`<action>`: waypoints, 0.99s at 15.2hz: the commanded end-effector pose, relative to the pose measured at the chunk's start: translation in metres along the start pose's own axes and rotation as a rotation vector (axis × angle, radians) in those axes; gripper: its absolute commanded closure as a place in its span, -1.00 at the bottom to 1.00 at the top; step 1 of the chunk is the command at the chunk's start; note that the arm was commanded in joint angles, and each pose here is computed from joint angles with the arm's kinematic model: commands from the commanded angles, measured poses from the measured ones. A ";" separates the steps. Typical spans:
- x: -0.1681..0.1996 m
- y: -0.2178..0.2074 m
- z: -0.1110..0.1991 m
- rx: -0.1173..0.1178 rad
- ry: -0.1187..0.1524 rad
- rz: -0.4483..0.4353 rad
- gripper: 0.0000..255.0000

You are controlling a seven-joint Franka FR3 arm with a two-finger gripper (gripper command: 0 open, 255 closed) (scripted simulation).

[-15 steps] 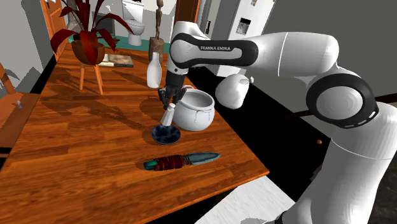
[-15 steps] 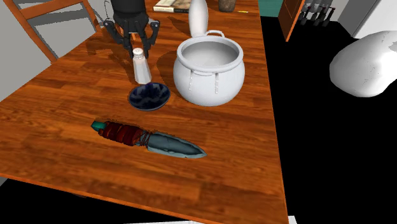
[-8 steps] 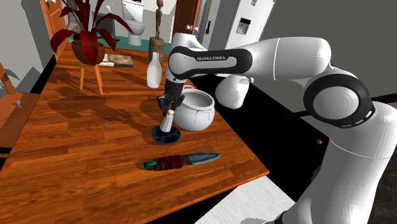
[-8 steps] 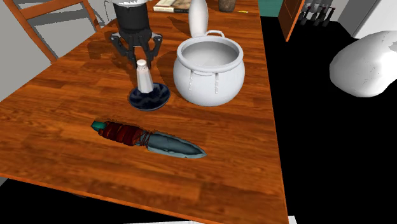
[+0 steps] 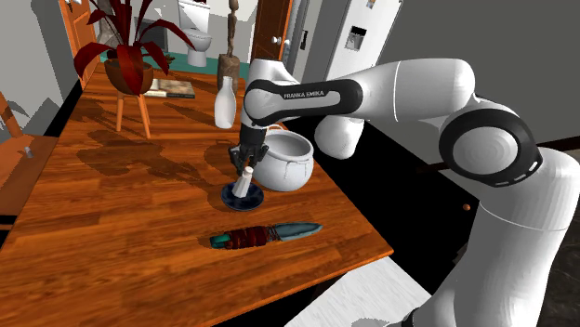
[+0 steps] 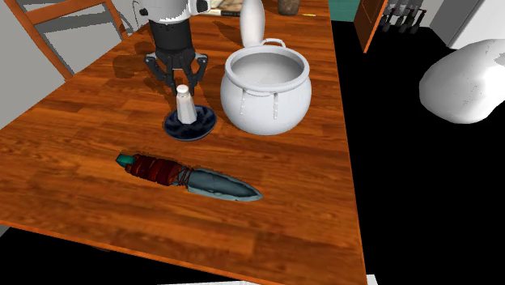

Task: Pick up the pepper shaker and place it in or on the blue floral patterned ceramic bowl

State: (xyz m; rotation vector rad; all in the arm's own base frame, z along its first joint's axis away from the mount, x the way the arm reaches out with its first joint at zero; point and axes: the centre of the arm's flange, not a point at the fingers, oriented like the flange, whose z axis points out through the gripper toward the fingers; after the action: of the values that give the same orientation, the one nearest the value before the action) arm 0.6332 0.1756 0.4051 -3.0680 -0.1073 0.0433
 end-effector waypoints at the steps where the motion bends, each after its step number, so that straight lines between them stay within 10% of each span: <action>1: 0.000 0.000 0.000 0.000 0.000 0.000 1.00; 3: 0.000 0.000 0.000 0.000 0.000 0.000 1.00; 4: 0.000 0.000 0.000 0.000 0.000 0.000 -1.00; 15: 0.000 0.000 -0.050 0.000 0.000 0.000 -1.00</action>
State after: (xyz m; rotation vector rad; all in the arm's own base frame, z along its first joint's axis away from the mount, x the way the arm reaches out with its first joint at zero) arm 0.6341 0.1723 0.4532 -3.0677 -0.1071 0.0411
